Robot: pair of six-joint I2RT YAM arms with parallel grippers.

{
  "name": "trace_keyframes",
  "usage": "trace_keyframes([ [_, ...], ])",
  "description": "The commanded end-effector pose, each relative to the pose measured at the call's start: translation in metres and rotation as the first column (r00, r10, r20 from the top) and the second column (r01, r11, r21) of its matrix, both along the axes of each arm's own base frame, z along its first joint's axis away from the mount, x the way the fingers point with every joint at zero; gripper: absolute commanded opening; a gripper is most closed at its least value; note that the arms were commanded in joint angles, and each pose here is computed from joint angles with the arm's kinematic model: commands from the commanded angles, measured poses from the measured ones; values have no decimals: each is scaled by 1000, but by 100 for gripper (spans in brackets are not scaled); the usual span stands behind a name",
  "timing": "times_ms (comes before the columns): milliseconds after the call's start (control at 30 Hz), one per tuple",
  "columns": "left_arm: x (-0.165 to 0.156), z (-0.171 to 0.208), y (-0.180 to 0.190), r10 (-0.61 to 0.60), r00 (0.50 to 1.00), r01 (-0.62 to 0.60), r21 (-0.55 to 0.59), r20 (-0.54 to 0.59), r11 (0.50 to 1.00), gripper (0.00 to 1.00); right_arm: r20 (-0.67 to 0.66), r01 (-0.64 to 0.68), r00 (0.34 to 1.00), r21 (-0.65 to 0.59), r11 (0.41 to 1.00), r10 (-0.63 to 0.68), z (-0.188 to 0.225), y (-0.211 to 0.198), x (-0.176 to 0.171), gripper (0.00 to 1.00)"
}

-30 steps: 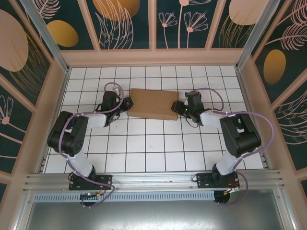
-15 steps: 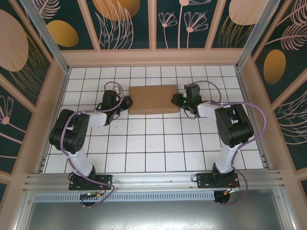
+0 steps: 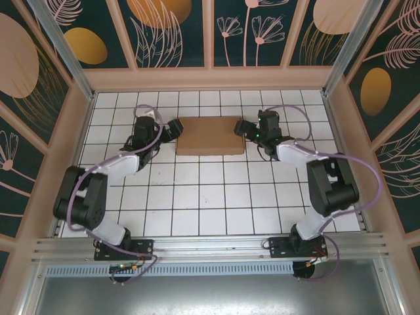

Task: Fold the paper box

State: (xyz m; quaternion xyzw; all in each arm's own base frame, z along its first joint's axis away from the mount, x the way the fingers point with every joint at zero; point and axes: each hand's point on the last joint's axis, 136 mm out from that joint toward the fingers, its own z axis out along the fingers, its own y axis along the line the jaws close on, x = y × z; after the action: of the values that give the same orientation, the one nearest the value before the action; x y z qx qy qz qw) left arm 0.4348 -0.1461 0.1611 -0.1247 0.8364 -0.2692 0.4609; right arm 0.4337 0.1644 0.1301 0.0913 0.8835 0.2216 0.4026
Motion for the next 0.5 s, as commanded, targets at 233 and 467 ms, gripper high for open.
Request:
trace_keyframes([
  [233,-43,111,95,136,859,-341,356,493,870,99,679,134,733,-194,972,34,155,-48,-64,99],
  [467,-39,41,141,179,881,-387,448,438,806,99,749,256,658,-313,914,72,113,-90,-80,99],
])
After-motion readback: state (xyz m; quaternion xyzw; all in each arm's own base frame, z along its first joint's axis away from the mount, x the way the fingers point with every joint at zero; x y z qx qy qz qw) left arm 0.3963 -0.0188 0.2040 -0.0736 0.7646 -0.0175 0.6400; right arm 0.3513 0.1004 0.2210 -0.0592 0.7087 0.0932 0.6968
